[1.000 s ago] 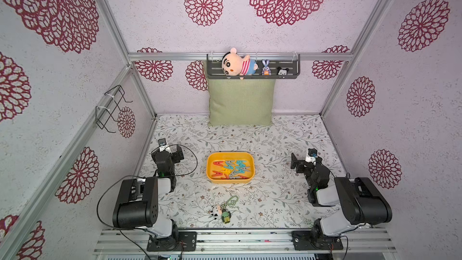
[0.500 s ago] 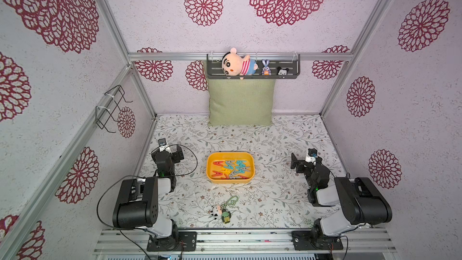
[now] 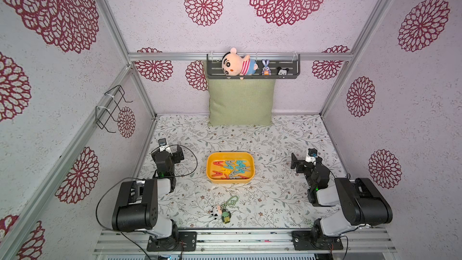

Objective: Take the clothespins out of the storage box
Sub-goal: Move the storage box to the center of the board.

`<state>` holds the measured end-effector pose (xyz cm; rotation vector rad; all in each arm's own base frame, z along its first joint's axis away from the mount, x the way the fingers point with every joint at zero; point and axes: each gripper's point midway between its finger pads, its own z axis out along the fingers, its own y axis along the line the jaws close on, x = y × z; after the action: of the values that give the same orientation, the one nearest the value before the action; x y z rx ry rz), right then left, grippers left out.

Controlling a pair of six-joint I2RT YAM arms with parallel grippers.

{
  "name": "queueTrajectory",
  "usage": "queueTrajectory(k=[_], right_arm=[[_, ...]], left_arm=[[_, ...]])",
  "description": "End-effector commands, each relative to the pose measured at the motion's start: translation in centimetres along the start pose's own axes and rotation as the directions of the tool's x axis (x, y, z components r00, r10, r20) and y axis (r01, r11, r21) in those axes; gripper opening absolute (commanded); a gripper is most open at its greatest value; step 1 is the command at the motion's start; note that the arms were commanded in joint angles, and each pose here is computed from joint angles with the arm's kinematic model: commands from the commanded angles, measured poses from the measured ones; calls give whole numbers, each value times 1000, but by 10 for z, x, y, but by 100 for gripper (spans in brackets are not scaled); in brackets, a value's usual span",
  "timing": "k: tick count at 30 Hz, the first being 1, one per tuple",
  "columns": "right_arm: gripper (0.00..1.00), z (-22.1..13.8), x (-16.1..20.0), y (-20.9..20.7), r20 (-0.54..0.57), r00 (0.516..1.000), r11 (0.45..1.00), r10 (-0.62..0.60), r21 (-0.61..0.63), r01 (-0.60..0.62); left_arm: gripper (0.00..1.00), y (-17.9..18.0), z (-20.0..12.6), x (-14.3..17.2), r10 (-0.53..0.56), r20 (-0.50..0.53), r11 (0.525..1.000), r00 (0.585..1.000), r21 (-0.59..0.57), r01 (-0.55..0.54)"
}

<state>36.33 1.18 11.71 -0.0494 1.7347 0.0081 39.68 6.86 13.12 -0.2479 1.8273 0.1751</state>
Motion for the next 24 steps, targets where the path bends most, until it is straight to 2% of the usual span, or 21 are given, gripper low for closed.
queueTrajectory(k=[1, 3, 4, 5, 7, 9, 12, 14, 15, 17, 20, 24], right_arm=[[99, 0, -51, -12, 47, 996, 993, 75, 87, -79], [99, -4, -65, -30, -12, 970, 952, 244, 193, -237], [99, -8, -69, -38, -4, 941, 911, 339, 250, -327], [99, -15, -64, -46, -8, 890, 848, 456, 308, -432], [99, -22, -74, -37, -10, 882, 861, 471, 221, -457], [99, -27, -82, -22, -29, 861, 855, 507, 137, -499], [99, -28, -83, 9, -162, 814, 828, 558, 56, -557], [99, -32, -83, 35, -254, 815, 847, 521, 37, -530], [99, -35, -85, 51, -290, 829, 871, 477, 29, -491], [96, -40, -85, 79, -367, 847, 913, 384, 14, -407], [87, -46, -80, 120, -501, 835, 954, 226, -62, -295], [82, -59, -74, 185, -596, 803, 956, -26, -248, -153]], left_arm=[[97, -11, -19, -42, 60, -3, 996, 998, 71, -60], [97, -11, -22, -66, 106, -88, 992, 990, 76, -100], [97, -15, -24, -69, 134, -170, 987, 976, 106, -117], [97, -22, -29, -67, 177, -272, 977, 946, 166, -135], [97, -39, -39, -58, 238, -430, 950, 871, 291, -116], [97, -55, -53, -44, 302, -556, 914, 774, 400, -69], [97, -68, -66, -23, 333, -649, 893, 684, 450, -9], [97, -79, -77, -11, 373, -670, 874, 642, 487, 0], [97, -85, -82, -7, 391, -667, 863, 635, 506, 0], [97, -97, -89, -2, 419, -646, 839, 639, 544, -1], [97, -114, -95, 6, 443, -624, 810, 644, 586, 11], [98, -134, -98, 20, 438, -649, 792, 622, 606, 74]])
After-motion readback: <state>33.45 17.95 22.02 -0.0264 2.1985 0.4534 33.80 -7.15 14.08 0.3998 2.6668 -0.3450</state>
